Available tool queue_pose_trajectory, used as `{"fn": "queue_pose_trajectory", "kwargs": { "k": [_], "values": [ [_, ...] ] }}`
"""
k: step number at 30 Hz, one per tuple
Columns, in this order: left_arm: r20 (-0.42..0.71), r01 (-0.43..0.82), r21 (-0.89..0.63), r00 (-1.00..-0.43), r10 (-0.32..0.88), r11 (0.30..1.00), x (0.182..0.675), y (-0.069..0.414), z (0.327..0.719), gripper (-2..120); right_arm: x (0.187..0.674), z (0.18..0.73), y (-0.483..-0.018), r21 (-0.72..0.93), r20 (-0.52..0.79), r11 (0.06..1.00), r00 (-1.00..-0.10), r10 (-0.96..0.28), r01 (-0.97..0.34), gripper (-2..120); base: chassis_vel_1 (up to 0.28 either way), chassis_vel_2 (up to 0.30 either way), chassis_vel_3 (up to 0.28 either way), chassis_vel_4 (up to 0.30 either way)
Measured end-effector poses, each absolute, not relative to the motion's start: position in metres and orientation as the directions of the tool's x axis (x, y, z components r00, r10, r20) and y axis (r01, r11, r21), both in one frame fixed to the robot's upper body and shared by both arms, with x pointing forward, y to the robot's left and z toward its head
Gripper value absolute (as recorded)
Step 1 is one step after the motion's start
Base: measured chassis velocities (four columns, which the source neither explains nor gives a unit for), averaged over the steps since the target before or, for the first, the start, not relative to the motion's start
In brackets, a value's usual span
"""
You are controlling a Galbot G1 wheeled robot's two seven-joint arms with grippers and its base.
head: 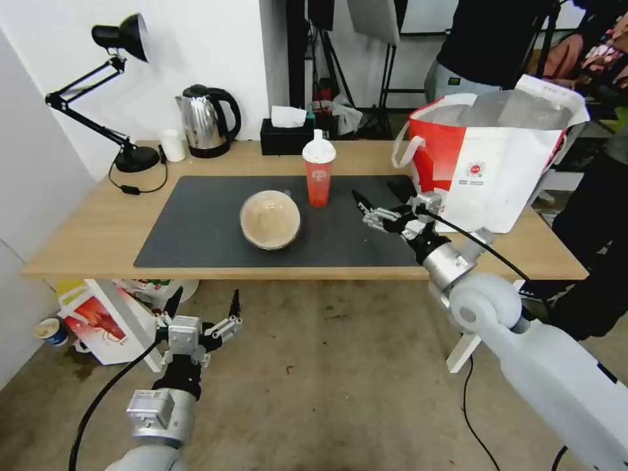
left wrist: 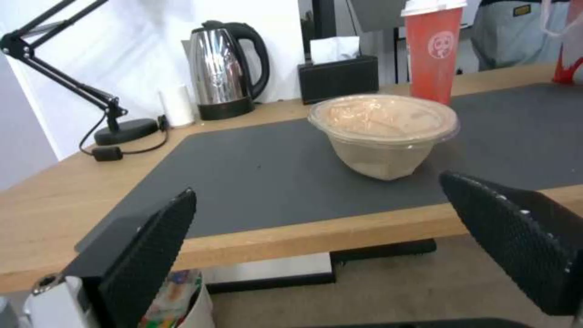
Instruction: Pick up the trash from the table and place it into the takeout bag.
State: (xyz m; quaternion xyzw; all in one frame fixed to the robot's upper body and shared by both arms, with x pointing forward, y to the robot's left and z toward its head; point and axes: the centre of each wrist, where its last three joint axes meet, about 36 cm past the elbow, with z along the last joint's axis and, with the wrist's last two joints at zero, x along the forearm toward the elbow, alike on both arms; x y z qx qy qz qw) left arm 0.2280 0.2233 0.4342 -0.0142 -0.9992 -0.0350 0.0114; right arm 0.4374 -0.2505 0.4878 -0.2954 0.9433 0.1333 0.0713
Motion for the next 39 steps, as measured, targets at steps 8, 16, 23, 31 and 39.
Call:
{"fn": "queue_pose_trajectory", "kwargs": {
  "k": [8, 16, 23, 31, 39],
  "values": [
    [0.024, 0.029, 0.07, -0.999, 0.028, 0.997, 0.228, 0.223, 0.434, 100, 0.473, 0.49, -0.246, 0.222, -0.118, 0.814, -0.843, -0.525, -0.537, 100, 0.0, 0.0, 0.0, 0.0],
    [0.024, 0.029, 0.07, -0.999, 0.028, 0.997, 0.228, 0.223, 0.434, 100, 0.519, 0.485, -0.231, 0.232, -0.077, 0.816, -0.846, -0.527, -0.529, 100, 0.0, 0.0, 0.0, 0.0],
    [0.024, 0.029, 0.07, -0.999, 0.028, 0.997, 0.228, 0.223, 0.434, 100, 0.548, 0.482, -0.228, 0.23, -0.056, 0.83, -0.858, -0.51, -0.508, 100, 0.0, 0.0, 0.0, 0.0],
    [0.024, 0.029, 0.07, -0.999, 0.028, 0.997, 0.228, 0.223, 0.434, 100, 0.568, 0.482, -0.221, 0.232, -0.046, 0.827, -0.855, -0.516, -0.512, 100, 0.0, 0.0, 0.0, 0.0],
    [0.024, 0.029, 0.07, -0.999, 0.027, 0.997, 0.228, 0.223, 0.434, 100, 0.587, 0.479, -0.203, 0.233, -0.033, 0.821, -0.848, -0.529, -0.521, 100, 0.0, 0.0, 0.0, 0.0]
  ]
}}
